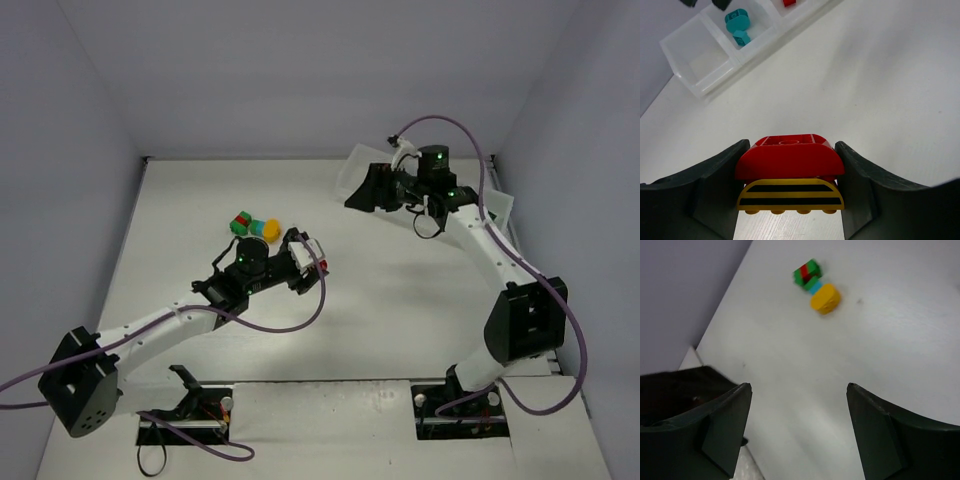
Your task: Sort the legos into containers by color
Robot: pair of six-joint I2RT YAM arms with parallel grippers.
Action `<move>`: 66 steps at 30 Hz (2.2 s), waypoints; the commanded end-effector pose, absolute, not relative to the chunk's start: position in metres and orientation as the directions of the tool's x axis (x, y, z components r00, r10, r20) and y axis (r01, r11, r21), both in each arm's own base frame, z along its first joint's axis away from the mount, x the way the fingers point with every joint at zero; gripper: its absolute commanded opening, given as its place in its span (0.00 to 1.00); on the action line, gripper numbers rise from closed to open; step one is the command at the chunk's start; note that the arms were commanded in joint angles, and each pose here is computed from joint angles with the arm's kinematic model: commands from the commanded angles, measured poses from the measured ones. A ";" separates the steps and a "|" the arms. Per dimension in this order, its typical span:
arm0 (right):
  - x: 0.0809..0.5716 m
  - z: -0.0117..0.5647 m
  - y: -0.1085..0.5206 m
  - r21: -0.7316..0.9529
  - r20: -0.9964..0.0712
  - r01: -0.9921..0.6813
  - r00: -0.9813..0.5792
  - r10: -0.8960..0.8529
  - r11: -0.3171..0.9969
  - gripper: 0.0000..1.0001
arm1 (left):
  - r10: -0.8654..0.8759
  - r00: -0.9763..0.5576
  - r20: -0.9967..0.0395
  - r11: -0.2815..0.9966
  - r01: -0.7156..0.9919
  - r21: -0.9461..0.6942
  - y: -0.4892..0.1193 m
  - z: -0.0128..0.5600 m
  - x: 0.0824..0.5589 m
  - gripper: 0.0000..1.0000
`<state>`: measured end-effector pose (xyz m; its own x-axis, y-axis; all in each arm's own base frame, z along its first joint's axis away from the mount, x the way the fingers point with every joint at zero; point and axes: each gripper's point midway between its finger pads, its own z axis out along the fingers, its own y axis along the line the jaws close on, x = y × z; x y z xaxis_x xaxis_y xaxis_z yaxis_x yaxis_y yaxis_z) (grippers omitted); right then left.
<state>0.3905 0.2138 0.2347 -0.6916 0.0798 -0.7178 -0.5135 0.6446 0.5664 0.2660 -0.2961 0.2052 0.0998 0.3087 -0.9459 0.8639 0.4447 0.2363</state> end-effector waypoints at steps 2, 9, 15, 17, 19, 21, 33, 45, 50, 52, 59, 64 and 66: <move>0.325 0.255 0.259 0.619 -0.726 -0.675 -0.687 -0.037 0.401 0.74 | 0.247 0.234 -0.940 0.434 0.841 0.323 -0.307 0.255 0.277 0.17; 0.294 0.243 0.279 0.641 -0.702 -0.687 -0.705 -0.100 0.342 0.77 | 0.240 0.253 -0.937 0.432 0.837 0.336 -0.313 0.263 0.283 0.17; 0.281 0.242 0.289 0.643 -0.702 -0.702 -0.700 -0.130 0.306 0.76 | 0.242 0.256 -0.936 0.427 0.838 0.340 -0.317 0.263 0.286 0.17; 0.276 0.242 0.294 0.645 -0.701 -0.706 -0.699 -0.140 0.294 0.75 | 0.241 0.259 -0.935 0.425 0.838 0.342 -0.318 0.264 0.287 0.17; 0.273 0.243 0.296 0.644 -0.704 -0.711 -0.695 -0.147 0.282 0.75 | 0.239 0.259 -0.936 0.427 0.838 0.341 -0.319 0.263 0.288 0.17; 0.272 0.241 0.297 0.647 -0.700 -0.710 -0.698 -0.152 0.279 0.74 | 0.237 0.257 -0.937 0.428 0.838 0.338 -0.320 0.263 0.289 0.17; 0.267 0.232 0.297 0.662 -0.682 -0.697 -0.713 -0.164 0.274 0.47 | 0.223 0.263 -0.939 0.436 0.834 0.337 -0.320 0.269 0.289 0.17; 0.262 0.232 0.301 0.656 -0.687 -0.705 -0.706 -0.174 0.268 0.11 | 0.212 0.264 -0.941 0.446 0.830 0.334 -0.318 0.271 0.289 0.26; 0.271 0.233 0.295 0.638 -0.702 -0.709 -0.696 -0.153 0.300 0.00 | 0.232 0.249 -0.940 0.485 0.808 0.334 -0.305 0.263 0.287 0.72; 0.274 0.234 0.291 0.637 -0.703 -0.708 -0.696 -0.146 0.306 0.00 | 0.245 0.250 -0.937 0.510 0.788 0.344 -0.298 0.262 0.288 0.79; 0.277 0.237 0.288 0.637 -0.708 -0.711 -0.692 -0.140 0.297 0.00 | 0.265 0.249 -0.931 0.510 0.784 0.355 -0.285 0.260 0.278 0.82; 0.276 0.238 0.289 0.642 -0.705 -0.711 -0.695 -0.142 0.288 0.00 | 0.258 0.238 -0.936 0.483 0.807 0.339 -0.290 0.256 0.274 0.82; 0.275 0.240 0.290 0.643 -0.706 -0.712 -0.694 -0.141 0.283 0.00 | 0.255 0.233 -0.938 0.480 0.812 0.332 -0.292 0.256 0.274 0.82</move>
<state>0.2772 0.2861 0.2078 -0.7654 -0.1591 -0.6236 -0.6338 0.3547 0.6874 0.2735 -0.2876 0.2350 0.1890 0.3026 -0.9342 0.8146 0.4830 0.3212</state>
